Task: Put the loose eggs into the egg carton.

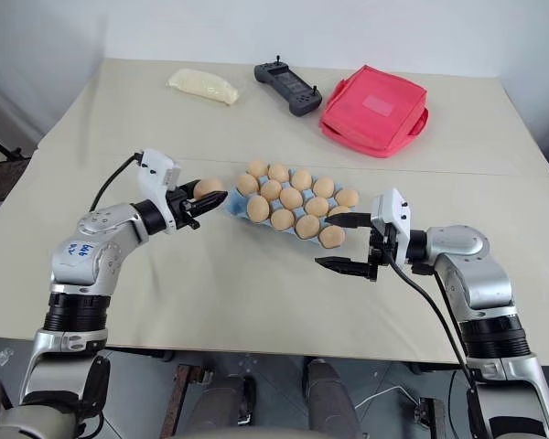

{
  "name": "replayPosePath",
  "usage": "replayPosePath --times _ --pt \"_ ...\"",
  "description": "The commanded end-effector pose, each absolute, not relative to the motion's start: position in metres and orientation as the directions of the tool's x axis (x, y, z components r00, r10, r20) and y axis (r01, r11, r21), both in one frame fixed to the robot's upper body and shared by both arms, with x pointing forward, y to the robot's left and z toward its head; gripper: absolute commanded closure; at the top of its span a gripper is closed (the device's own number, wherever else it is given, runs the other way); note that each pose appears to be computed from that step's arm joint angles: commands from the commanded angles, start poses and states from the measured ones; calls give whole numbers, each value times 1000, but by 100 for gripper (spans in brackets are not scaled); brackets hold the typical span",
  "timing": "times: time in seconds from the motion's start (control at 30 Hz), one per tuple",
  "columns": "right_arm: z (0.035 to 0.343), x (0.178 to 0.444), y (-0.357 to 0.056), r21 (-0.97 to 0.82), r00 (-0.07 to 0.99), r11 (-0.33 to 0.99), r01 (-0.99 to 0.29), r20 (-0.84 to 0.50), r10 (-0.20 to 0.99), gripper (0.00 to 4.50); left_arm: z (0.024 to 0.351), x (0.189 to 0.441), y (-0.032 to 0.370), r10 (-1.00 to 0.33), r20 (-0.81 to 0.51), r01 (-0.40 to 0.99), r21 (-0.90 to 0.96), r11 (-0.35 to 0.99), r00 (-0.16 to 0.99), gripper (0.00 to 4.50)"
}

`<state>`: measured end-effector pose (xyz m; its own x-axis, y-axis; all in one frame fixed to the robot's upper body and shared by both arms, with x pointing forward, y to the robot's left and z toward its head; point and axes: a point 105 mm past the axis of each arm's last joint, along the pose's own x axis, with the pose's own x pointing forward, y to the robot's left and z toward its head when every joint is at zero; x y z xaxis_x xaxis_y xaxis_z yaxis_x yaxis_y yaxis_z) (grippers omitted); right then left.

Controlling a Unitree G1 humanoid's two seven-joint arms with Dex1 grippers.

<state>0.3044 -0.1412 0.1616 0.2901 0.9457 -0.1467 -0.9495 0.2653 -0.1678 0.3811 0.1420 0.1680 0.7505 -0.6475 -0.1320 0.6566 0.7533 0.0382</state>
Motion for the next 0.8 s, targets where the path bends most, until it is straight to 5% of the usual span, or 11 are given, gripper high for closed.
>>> replayPosePath --times 0.03,0.3,0.6,0.8 --pt "175 300 -144 -220 306 276 -936 -116 945 0 182 383 132 -680 -94 686 70 724 727 268" --pt "173 296 -144 -216 323 293 -931 -115 939 0 179 393 129 -685 -80 690 69 721 724 268" --pt "173 298 -144 -216 330 301 -929 -114 937 0 180 399 129 -694 -51 696 56 716 718 2" --pt "174 300 -143 -217 329 300 -929 -113 937 0 185 402 135 -675 -27 676 55 735 737 2"
